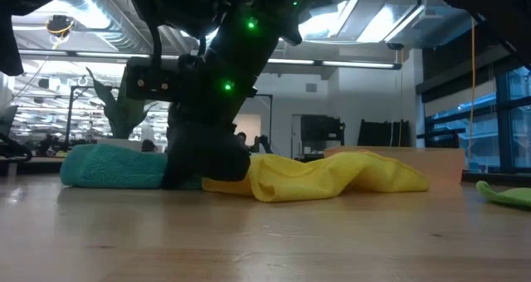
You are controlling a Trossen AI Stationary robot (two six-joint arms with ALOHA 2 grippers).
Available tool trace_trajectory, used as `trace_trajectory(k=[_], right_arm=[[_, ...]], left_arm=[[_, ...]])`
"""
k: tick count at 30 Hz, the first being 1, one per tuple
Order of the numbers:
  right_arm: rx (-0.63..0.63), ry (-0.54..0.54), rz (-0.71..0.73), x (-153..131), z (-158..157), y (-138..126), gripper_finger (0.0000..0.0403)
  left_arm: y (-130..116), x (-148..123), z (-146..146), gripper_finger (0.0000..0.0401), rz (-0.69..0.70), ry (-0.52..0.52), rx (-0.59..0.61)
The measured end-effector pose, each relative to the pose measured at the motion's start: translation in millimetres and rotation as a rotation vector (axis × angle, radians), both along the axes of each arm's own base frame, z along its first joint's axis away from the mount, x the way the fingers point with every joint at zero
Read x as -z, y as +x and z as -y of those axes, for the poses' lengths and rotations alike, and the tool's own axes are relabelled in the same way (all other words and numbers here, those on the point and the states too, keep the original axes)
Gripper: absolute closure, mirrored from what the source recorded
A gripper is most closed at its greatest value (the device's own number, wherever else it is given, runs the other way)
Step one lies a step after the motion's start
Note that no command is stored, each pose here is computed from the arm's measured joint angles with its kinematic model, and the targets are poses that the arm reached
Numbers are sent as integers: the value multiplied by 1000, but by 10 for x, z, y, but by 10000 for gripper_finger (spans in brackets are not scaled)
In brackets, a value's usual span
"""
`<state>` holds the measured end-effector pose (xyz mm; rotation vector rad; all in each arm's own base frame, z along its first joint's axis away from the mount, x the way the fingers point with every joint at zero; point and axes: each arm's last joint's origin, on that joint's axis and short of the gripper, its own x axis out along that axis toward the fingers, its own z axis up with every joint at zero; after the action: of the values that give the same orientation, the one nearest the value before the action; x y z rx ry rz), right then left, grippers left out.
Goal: Roll microfiber towels into tight, uniform cylinder then place into a basket
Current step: Roll the blue microfiber towel
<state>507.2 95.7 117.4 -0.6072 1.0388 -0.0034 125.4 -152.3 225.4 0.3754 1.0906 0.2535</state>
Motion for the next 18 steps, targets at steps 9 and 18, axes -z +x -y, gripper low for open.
trace_trajectory(k=[9,18], right_arm=[[-18,30,-6,3,4,4,396],[-25,40,-15,-34,2,14,399]], left_arm=[[24,10,9,401,72,17,6],[48,450,13,401,196,60,153]])
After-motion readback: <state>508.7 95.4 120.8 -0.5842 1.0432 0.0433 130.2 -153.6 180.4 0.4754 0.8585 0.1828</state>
